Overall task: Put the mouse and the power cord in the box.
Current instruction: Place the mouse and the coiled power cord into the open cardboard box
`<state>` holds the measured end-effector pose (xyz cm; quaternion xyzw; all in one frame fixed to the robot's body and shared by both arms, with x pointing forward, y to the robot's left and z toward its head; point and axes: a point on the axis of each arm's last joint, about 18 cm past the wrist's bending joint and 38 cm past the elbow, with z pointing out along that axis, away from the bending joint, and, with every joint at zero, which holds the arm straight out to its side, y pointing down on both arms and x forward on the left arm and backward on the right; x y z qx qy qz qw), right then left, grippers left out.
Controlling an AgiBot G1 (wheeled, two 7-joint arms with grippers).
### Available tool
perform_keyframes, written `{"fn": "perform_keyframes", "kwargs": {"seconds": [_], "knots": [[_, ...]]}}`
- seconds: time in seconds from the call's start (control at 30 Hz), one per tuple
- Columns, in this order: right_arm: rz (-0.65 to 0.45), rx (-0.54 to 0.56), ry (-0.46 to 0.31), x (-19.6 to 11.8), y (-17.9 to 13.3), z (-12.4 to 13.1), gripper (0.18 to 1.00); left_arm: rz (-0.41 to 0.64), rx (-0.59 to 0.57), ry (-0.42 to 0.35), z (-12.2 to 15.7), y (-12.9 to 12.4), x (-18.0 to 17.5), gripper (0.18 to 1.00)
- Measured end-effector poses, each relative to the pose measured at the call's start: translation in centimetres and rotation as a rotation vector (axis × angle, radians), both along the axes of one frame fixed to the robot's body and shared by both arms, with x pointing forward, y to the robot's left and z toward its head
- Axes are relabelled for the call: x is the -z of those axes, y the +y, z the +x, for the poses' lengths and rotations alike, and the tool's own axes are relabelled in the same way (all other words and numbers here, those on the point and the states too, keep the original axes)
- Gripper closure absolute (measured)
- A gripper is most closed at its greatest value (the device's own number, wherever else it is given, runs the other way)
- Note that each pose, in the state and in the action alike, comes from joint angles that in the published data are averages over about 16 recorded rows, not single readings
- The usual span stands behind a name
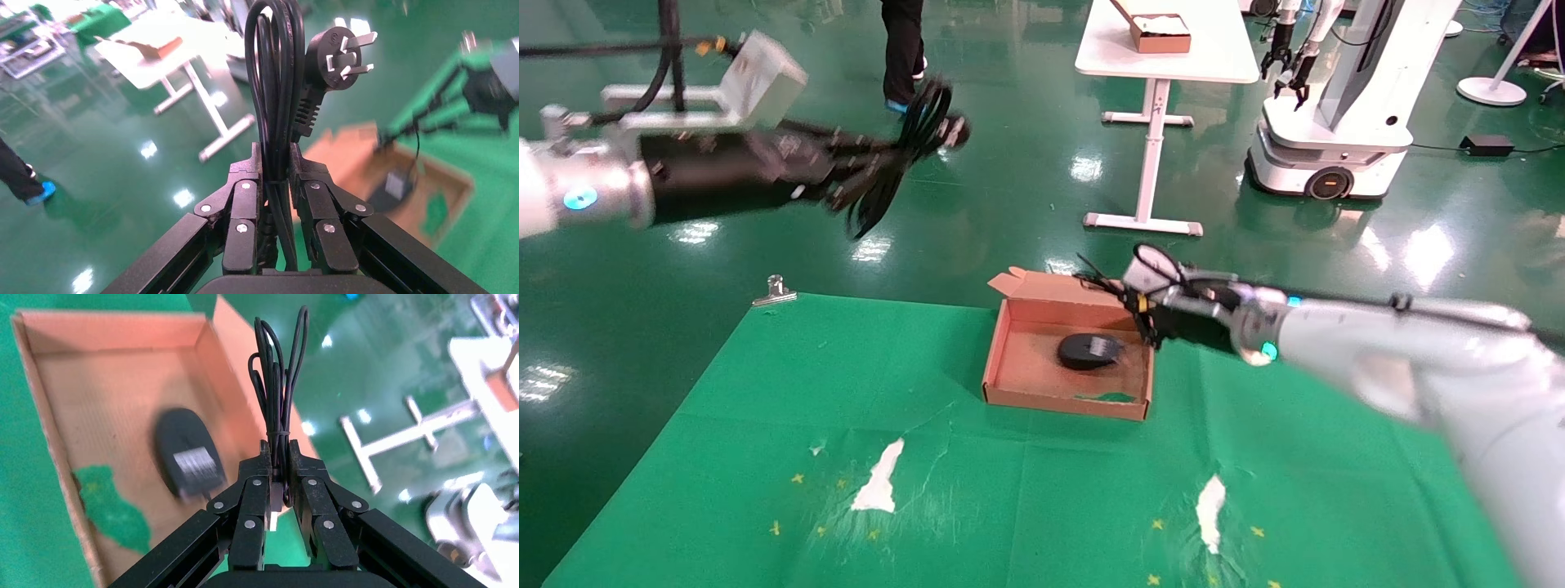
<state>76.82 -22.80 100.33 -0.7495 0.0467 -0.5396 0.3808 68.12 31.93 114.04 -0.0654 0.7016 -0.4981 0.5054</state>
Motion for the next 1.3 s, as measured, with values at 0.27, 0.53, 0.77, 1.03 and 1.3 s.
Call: {"fn": "perform_keyframes", "kwargs": {"seconds": [0.27, 0.53, 0.77, 1.03, 1.3], "knots": [[0.037, -0.032, 0.02, 1.9, 0.9, 0.0, 0.946, 0.168, -0.001, 0.046, 0.3, 0.0, 3.1, 0.923], [0.035, -0.03, -0.023, 0.8, -0.8, -0.4, 0.904, 0.283, -0.002, 0.062, 3.0, -4.1, 6.3, 0.923], [0.019, 0.018, -0.114, -2.8, -5.3, -1.2, 0.821, 0.361, 0.002, 0.028, 5.7, -9.8, 9.4, 0.923], [-0.015, -0.035, -0.236, -9.4, -11.3, -5.9, 0.681, 0.465, 0.062, -0.033, 6.5, -15.8, 12.4, 0.923], [-0.039, -0.177, -0.255, -12.6, -15.4, -12.7, 0.491, 0.551, 0.085, -0.103, 5.9, -19.4, 12.8, 0.924]]}}
